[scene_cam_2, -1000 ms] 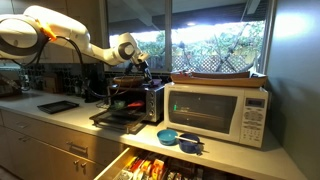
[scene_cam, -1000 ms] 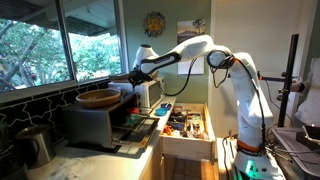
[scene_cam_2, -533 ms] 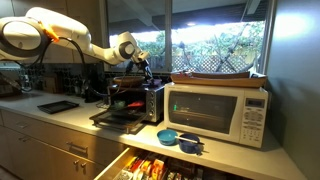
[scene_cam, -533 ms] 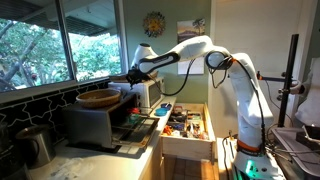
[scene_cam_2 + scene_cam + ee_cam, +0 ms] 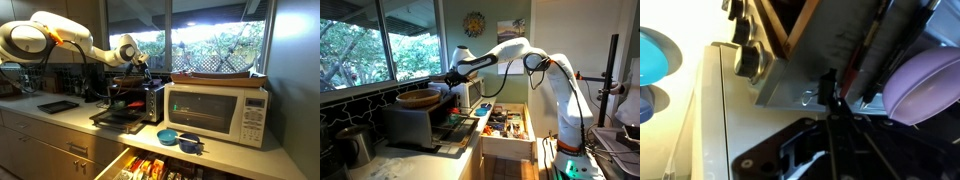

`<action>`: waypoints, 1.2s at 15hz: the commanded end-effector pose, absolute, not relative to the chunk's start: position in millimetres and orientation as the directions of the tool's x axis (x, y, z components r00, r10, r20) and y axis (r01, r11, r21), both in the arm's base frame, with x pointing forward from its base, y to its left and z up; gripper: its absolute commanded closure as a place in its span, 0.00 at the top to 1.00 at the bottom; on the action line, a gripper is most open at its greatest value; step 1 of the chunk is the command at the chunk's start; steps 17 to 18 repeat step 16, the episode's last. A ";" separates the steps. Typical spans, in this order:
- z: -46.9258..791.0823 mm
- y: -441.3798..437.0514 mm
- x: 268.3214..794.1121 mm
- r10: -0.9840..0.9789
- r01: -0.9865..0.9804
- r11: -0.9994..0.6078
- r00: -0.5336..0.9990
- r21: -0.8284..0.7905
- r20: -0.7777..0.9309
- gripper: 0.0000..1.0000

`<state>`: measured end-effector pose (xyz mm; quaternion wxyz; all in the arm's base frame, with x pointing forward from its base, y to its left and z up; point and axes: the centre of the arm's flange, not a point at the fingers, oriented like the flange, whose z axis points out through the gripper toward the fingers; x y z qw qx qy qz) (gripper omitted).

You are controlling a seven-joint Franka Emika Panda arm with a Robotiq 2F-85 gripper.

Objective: Remove the clip from the basket

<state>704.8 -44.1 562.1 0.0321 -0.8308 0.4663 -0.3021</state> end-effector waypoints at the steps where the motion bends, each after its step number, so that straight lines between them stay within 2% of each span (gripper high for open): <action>1: 561.2 -44.2 711.6 -0.803 -0.774 -0.551 0.391 -0.312 0.449 0.29; 8: 612.1 -56.6 693.0 -0.788 -0.747 -0.567 0.369 -0.347 0.494 0.81; 11: 656.6 -68.7 664.5 -0.701 -0.604 -0.697 0.462 -0.387 0.543 1.00; 15: 707.4 -50.8 647.0 -0.538 -0.422 -0.837 0.515 -0.349 0.668 1.00; 16: 701.6 -53.6 659.0 -0.595 -0.499 -0.790 0.483 -0.356 0.643 1.00; 18: 701.6 -53.6 659.0 -0.595 -0.499 -0.790 0.483 -0.356 0.643 1.00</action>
